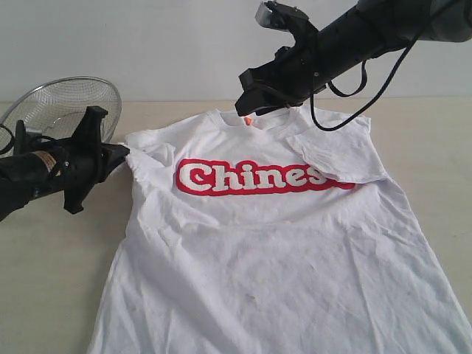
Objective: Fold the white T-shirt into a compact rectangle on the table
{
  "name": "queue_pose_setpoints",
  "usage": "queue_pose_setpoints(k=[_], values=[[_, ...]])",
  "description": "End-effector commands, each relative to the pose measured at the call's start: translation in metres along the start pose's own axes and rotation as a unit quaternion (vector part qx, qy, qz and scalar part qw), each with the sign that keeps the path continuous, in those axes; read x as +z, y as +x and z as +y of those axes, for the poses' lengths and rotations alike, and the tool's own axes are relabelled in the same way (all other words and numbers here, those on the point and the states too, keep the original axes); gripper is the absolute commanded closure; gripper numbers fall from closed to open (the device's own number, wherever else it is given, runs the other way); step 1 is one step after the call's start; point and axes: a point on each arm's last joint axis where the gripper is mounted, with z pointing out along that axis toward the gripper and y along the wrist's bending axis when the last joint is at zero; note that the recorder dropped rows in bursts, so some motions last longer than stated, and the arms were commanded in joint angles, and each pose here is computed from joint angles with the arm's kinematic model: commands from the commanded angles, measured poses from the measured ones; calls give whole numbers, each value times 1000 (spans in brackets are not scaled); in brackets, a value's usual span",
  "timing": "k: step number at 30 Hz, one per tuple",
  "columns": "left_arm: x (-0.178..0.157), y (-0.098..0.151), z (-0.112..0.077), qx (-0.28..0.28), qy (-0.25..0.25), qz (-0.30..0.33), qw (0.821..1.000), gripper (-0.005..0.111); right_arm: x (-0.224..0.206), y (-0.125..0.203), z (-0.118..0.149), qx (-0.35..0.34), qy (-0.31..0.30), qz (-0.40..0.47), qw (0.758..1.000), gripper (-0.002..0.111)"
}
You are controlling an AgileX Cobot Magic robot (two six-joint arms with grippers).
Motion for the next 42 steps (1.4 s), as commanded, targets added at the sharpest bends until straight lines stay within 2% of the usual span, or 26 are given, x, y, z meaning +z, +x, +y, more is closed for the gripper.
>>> queue_pose_setpoints(k=[1,9,16,20,23,26,36,42], values=[[-1,0,-10,41,34,-2,999,102,-2,-3,1,-3,1,-5,1000,70],[-1,0,-10,146,16,5,989,102,-2,-3,1,-3,5,-9,1000,70],[9,1,-26,235,15,40,971,102,-2,-3,1,-3,5,-9,1000,70],[10,0,-34,289,-12,46,956,102,-2,-3,1,-3,5,-9,1000,70],[8,1,-40,343,-37,45,938,102,-2,-3,1,-3,5,-9,1000,70],[6,5,-47,384,-38,47,922,102,-2,-3,1,-3,5,-9,1000,70],[9,22,-55,447,-41,68,891,102,-2,-4,1,-3,5,-10,1000,70],[16,33,-45,482,-65,93,869,102,-3,-5,-1,-2,13,-20,1000,70]])
